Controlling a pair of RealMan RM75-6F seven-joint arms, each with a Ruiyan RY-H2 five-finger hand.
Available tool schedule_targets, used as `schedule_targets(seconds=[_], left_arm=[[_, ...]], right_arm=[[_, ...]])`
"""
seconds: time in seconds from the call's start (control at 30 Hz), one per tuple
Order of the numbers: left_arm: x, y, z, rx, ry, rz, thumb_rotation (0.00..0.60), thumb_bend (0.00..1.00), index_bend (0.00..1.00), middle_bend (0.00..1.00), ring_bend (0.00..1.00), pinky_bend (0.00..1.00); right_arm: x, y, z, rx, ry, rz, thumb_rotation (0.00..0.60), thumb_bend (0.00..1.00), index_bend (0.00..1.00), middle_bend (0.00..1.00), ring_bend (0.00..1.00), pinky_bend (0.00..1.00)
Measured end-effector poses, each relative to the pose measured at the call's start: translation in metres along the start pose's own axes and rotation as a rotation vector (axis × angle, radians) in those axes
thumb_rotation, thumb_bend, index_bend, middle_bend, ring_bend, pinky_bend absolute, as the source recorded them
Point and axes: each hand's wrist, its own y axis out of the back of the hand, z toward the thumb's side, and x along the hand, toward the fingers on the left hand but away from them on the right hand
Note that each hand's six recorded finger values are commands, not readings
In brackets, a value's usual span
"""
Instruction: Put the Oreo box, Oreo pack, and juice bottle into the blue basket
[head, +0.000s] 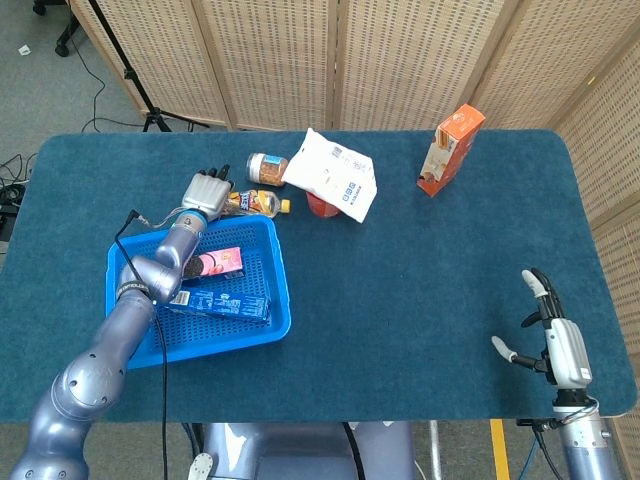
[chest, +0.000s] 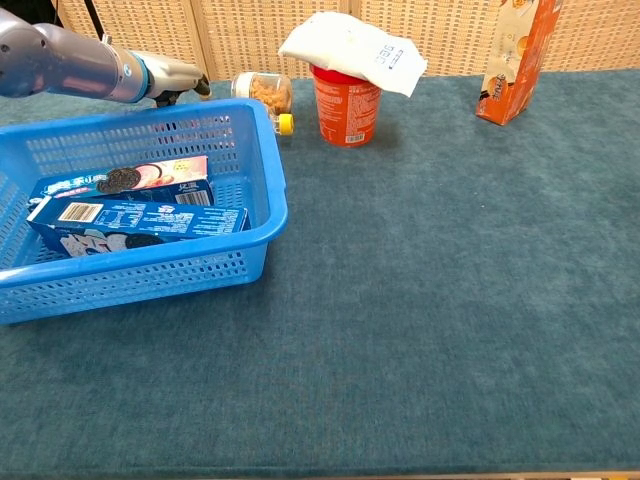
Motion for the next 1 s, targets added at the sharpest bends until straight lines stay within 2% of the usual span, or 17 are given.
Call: schedule_targets(seconds=[0.47, 0.87, 1.0], left_arm=[[-0.002, 0.011, -0.006, -0.012, 0.000, -0.006, 0.600, 0.31, 0.29, 0.02, 0.07, 0.20], [-0.002, 0.006, -0.005, -0.008, 0.005, -0.065, 0.600, 0.31, 0.27, 0.01, 0.06, 0.20], [-0.003, 0.012, -0.010, -0.007, 0.017, -0.085, 0.600, 0.31, 0.25, 0.00, 0.05, 0.20]], right_arm=[[0.001, -0.001, 0.002, -0.003, 0.007, -0.003, 0.600, 0.23, 0.00, 0.00, 0.00, 0.46], [0.001, -0.002, 0.002, -0.006, 0.008, -0.002, 0.600, 0.23, 0.00, 0.00, 0.00, 0.46], [0.001, -0.002, 0.001, -0.007, 0.006, 0.001, 0.600, 0.23, 0.00, 0.00, 0.00, 0.46]])
